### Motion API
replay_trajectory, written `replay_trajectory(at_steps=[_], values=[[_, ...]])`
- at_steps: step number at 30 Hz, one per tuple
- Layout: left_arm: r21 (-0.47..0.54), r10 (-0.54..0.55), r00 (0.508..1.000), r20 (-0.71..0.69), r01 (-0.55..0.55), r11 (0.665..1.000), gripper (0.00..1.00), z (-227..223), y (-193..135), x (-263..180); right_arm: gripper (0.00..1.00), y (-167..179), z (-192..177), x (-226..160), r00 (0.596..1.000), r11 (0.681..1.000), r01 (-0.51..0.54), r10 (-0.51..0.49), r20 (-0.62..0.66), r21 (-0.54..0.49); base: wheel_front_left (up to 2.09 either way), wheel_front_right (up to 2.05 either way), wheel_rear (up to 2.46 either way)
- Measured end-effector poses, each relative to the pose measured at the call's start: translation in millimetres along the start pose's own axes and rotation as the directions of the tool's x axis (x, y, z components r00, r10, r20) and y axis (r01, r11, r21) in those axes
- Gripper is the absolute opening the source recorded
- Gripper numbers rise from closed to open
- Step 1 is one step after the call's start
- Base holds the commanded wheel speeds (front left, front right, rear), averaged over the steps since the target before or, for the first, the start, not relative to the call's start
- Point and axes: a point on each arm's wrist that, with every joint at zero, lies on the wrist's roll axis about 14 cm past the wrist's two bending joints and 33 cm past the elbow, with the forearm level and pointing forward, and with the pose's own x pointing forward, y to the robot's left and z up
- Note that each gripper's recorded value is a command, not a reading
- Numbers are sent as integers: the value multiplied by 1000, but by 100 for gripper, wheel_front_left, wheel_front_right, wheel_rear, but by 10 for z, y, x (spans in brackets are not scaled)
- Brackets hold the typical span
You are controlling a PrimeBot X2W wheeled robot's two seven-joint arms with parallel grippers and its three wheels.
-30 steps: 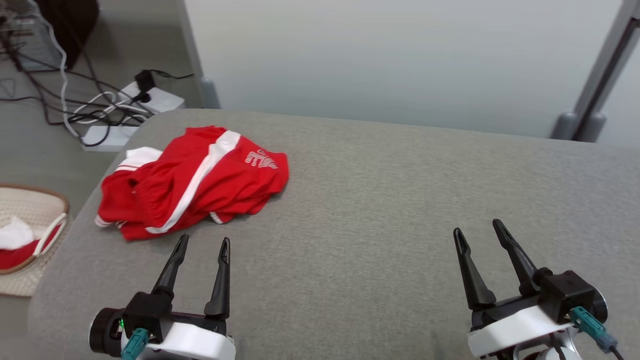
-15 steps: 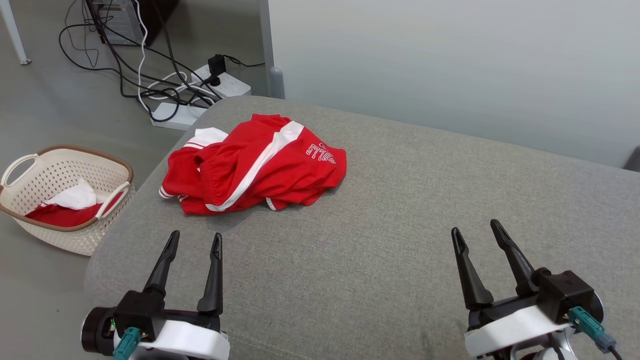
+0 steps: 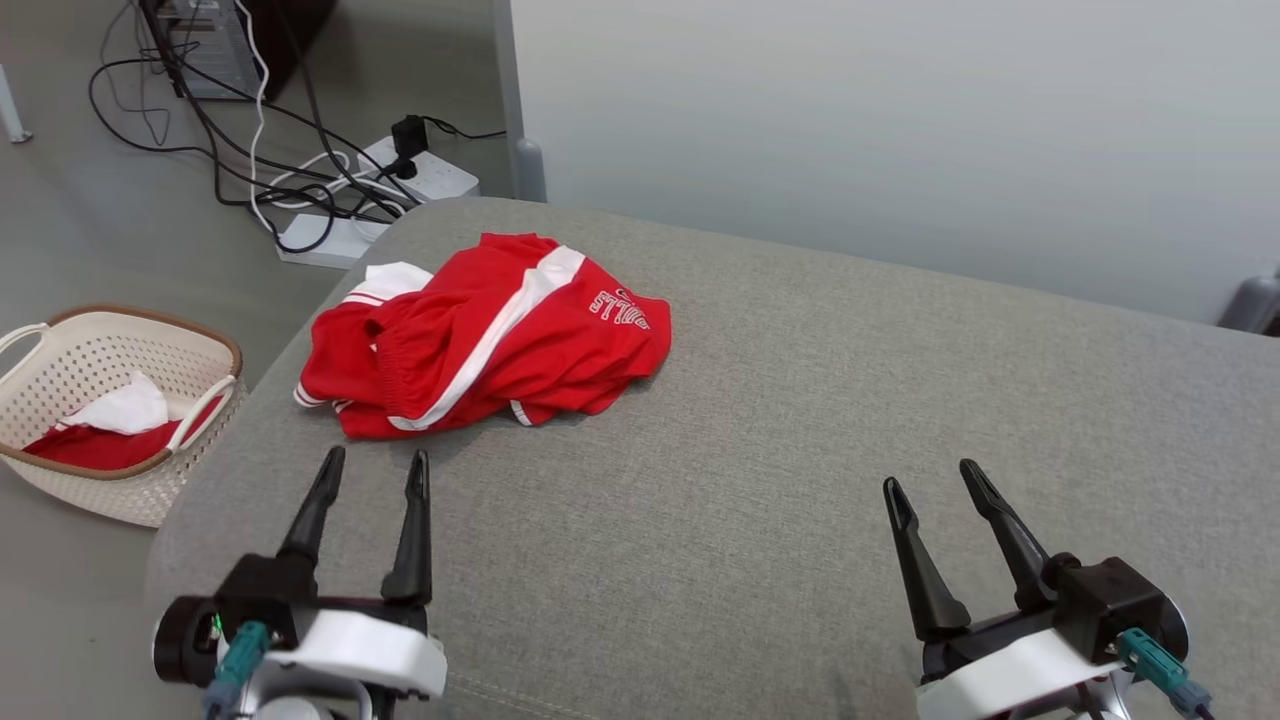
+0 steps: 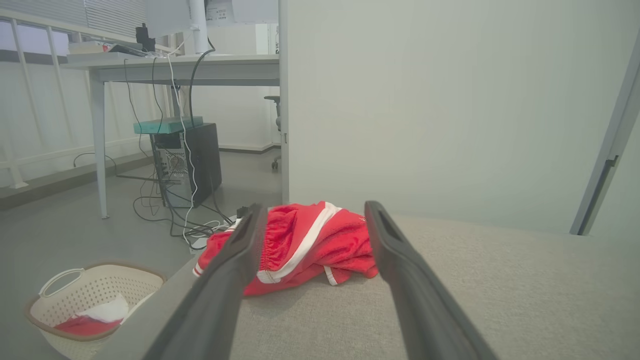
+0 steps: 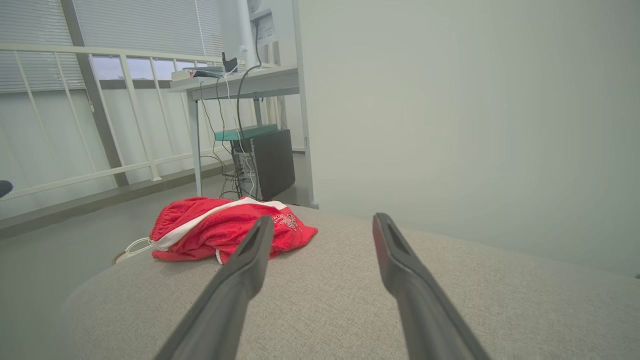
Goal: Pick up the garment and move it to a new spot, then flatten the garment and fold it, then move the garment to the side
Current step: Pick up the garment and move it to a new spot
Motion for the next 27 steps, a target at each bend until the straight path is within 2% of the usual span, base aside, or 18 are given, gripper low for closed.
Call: replay_trajectory(at_steps=[12,27], values=[[34,-31,998,-47,32,999,100,-124,-113,591,100,-239,-201,-120,997,999,46,-47,-63,-13,0,0,0],[94,-61,962,-266,89,992,100,-809,-317,1344,100,-593,-473,46,991,998,60,-63,-121,-29,0,0,0]])
